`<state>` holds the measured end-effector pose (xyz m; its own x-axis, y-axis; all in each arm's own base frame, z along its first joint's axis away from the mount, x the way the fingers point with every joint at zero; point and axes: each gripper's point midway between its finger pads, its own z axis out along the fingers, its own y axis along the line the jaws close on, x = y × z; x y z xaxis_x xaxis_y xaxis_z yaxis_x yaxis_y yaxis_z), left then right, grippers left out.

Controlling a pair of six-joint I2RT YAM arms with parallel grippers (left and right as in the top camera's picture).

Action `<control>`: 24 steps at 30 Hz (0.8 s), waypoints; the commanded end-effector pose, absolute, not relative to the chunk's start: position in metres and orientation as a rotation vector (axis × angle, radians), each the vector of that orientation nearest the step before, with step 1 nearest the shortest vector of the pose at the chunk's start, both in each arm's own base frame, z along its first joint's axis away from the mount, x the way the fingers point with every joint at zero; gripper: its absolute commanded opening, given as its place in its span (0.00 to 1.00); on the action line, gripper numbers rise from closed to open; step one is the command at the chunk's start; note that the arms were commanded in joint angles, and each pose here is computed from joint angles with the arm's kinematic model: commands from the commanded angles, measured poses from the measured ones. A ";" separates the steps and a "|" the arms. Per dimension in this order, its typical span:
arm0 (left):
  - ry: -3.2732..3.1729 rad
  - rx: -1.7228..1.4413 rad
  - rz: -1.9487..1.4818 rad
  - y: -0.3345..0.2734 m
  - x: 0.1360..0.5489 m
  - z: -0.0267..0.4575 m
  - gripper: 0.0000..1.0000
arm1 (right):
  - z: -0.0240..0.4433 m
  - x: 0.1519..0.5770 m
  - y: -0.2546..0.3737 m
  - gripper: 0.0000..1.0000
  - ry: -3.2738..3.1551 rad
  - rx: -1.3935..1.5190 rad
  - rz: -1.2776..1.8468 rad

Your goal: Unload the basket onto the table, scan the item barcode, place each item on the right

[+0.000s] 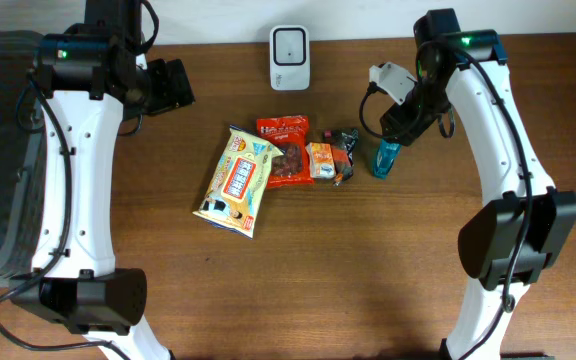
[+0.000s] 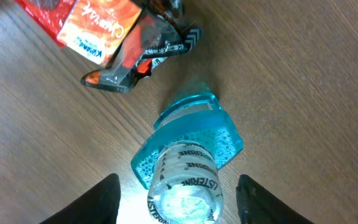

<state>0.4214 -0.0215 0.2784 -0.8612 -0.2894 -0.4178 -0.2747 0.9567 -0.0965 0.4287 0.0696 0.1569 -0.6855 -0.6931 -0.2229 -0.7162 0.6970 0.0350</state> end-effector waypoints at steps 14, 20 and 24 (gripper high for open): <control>2.667 -0.424 -0.034 -0.019 0.422 0.277 0.99 | 0.145 0.429 0.076 0.44 2.633 -1.267 0.221; 2.667 -0.424 -0.034 -0.019 0.422 0.277 0.99 | 0.146 0.433 0.076 0.25 2.640 -1.225 0.211; 2.667 -0.424 -0.034 -0.019 0.422 0.277 0.99 | 0.154 0.440 0.076 0.19 2.683 -1.070 0.214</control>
<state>0.4214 -0.0215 0.2784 -0.8612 -0.2894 -0.4178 -0.2747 0.9567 -0.0965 0.4360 0.0745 0.1452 -0.6410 -0.7235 -0.2563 -0.7529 0.6576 0.0269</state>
